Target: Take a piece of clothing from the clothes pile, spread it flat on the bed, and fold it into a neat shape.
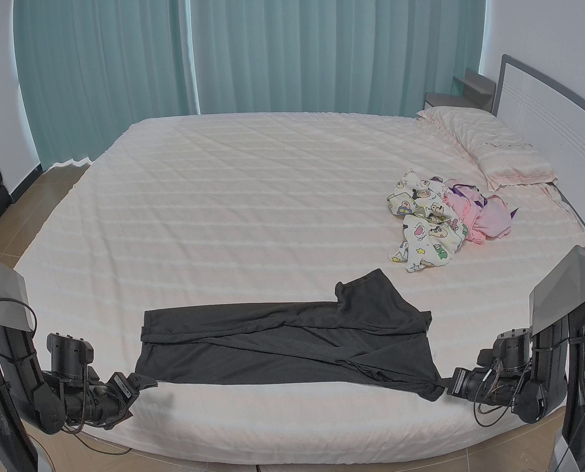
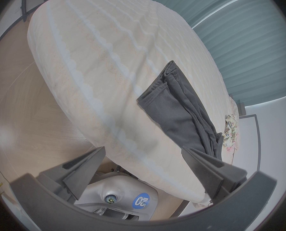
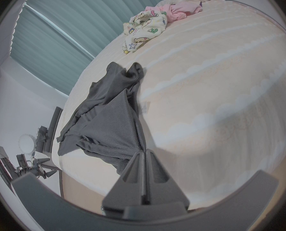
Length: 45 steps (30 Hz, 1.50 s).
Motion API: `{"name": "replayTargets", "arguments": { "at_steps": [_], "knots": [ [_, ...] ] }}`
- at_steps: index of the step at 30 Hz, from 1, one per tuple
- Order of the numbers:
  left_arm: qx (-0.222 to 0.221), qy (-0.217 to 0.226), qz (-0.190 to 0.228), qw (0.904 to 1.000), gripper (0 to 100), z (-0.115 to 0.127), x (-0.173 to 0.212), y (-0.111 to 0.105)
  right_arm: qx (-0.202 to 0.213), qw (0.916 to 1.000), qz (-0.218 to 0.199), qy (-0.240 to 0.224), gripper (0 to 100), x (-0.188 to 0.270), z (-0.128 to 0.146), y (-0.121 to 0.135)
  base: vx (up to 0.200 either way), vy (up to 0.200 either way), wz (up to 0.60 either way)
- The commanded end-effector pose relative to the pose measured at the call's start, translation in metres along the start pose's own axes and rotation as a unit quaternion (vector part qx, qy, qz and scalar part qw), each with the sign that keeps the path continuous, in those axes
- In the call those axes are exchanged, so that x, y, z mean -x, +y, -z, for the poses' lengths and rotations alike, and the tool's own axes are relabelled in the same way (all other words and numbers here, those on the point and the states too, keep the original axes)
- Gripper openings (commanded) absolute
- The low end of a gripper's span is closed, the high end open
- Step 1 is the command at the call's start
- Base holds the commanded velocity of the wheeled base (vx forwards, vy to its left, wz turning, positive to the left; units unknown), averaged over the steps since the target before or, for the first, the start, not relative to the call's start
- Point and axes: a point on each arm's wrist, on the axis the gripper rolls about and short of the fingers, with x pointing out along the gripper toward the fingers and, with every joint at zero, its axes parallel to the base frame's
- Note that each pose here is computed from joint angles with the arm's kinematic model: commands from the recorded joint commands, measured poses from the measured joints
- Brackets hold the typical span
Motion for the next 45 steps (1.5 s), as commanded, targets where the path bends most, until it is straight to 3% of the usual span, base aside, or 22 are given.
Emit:
{"name": "replayTargets", "arguments": {
  "at_steps": [1, 4, 5, 9, 15, 19, 22, 27, 31, 45],
  "knots": [
    [0.001, 0.001, -0.001, 1.0, 100, 0.0, -0.001, 0.0, -0.006, 0.9999, 0.002, -0.012, 0, -0.002, -0.004, -0.004, 0.0, 0.0, 0.0],
    [0.001, 0.001, -0.001, 1.0, 100, 0.0, -0.001, 0.0, 0.002, 1.0, 0.001, -0.002, 0, -0.002, 0.0, -0.002, 0.0, 0.0, 0.0],
    [0.001, 0.001, -0.001, 1.0, 100, 0.0, -0.001, 0.0, 0.004, 1.0, -0.002, -0.001, 100, -0.002, 0.0, 0.0, 0.0, 0.0, 0.0],
    [0.0, 0.001, -0.001, 1.0, 100, 0.0, -0.001, 0.0, 0.012, 0.9998, -0.013, -0.01, 100, 0.004, -0.003, 0.007, 0.0, 0.0, 0.0],
    [0.002, 0.0, 0.0, 1.0, 100, -0.001, -0.001, 0.0, 0.015, 0.9944, -0.053, -0.091, 100, 0.027, -0.031, 0.029, 0.0, 0.0, 0.0],
    [0.002, -0.002, 0.002, 1.0, 100, -0.001, -0.002, -0.001, -0.007, 0.9906, -0.086, -0.106, 100, 0.036, -0.033, 0.049, 0.0, 0.0, 0.0],
    [0.005, -0.005, 0.005, 1.0, 100, -0.002, -0.001, -0.002, -0.053, 0.9874, -0.118, -0.091, 100, 0.024, -0.024, 0.073, 0.0, 0.0, 0.0],
    [0.038, -0.028, 0.03, 0.9984, 100, -0.013, -0.006, -0.013, -0.079, 0.9833, -0.098, -0.131, 100, -0.005, -0.03, 0.081, 0.0, 0.0, 0.0],
    [0.064, -0.036, 0.044, 0.9963, 100, -0.017, -0.006, -0.018, -0.083, 0.9857, -0.085, -0.119, 100, -0.011, -0.025, 0.075, 0.0, 0.0, 0.0],
    [0.064, -0.042, 0.047, 0.9959, 100, -0.017, -0.003, -0.018, -0.091, 0.9854, -0.071, -0.125, 100, -0.014, -0.027, 0.068, 0.129, 0.0, 0.0]
  ]
}}
